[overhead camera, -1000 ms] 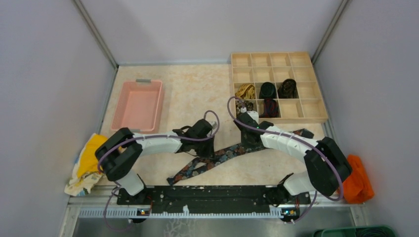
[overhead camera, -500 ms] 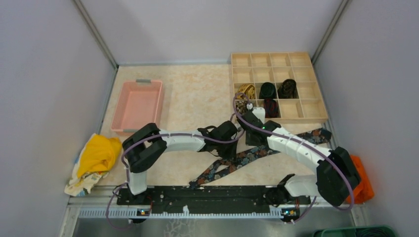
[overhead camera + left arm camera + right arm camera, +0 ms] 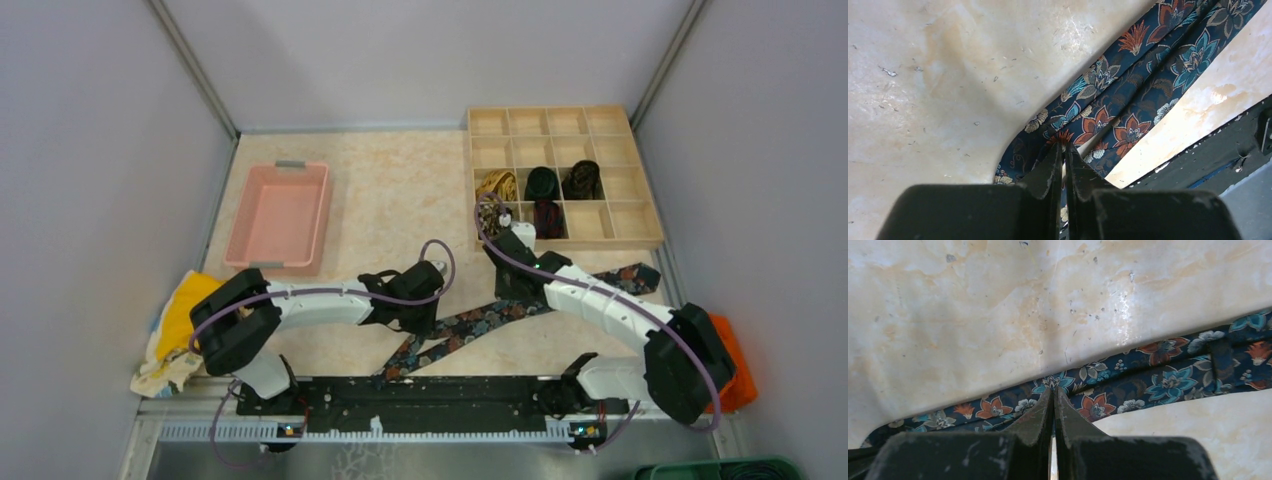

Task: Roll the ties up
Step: Flatten out the tie at the center of the board.

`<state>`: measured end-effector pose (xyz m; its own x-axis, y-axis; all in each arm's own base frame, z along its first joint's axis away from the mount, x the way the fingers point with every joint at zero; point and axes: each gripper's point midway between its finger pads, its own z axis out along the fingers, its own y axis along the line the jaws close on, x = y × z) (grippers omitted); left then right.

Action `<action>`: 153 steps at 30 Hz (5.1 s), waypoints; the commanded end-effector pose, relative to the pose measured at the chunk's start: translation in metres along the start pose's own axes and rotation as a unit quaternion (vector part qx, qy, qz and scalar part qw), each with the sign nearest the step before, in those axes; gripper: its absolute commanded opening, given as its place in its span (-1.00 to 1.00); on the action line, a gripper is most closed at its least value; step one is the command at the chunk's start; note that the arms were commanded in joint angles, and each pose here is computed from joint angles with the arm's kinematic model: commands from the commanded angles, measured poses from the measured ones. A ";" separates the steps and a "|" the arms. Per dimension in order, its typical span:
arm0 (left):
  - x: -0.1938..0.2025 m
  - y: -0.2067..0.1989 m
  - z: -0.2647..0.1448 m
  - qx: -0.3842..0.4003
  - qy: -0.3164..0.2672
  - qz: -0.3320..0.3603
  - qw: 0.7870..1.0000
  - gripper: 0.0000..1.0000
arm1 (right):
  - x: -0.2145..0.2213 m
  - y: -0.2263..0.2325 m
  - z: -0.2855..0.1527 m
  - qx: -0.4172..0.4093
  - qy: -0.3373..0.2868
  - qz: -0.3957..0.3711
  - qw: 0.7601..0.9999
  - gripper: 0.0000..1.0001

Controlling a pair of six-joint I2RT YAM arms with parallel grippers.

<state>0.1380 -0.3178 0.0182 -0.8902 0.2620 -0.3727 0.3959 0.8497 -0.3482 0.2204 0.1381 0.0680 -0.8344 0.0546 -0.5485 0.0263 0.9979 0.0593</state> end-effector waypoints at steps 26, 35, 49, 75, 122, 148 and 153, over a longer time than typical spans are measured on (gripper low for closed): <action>0.022 -0.025 0.039 0.051 0.055 0.071 0.995 -0.75 | -0.017 -0.007 -0.001 -0.011 -0.020 0.005 1.000 -0.89; -0.017 -0.050 -0.030 0.101 -0.048 0.064 0.992 0.06 | 0.029 0.014 -0.027 -0.084 0.023 -0.018 0.996 -0.48; -0.055 -0.019 -0.125 0.075 -0.226 0.019 0.971 -0.01 | 0.098 0.053 -0.020 -0.115 0.095 -0.095 0.984 -0.34; -0.049 -0.001 -0.138 0.064 -0.249 0.006 0.966 -0.03 | 0.081 0.045 -0.030 -0.060 0.077 -0.078 0.992 -1.00; -0.074 0.062 -0.188 -0.019 -0.388 -0.096 0.916 0.21 | 0.046 0.070 -0.021 -0.037 0.038 -0.110 0.993 -0.12; -0.084 0.081 -0.223 -0.041 -0.423 -0.126 0.897 -0.28 | 0.133 0.139 0.016 -0.146 0.190 -0.159 0.958 -0.86; -0.090 0.082 -0.217 -0.055 -0.422 -0.115 0.898 -0.26 | 0.138 0.116 0.036 -0.101 0.205 -0.145 0.963 -0.86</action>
<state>0.1937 -0.1744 0.2041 -0.4658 -0.3386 -0.8176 0.1657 0.8742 -0.4564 0.1294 0.3081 0.0149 -0.9113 -0.2946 -0.2877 -0.3766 0.8788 0.2930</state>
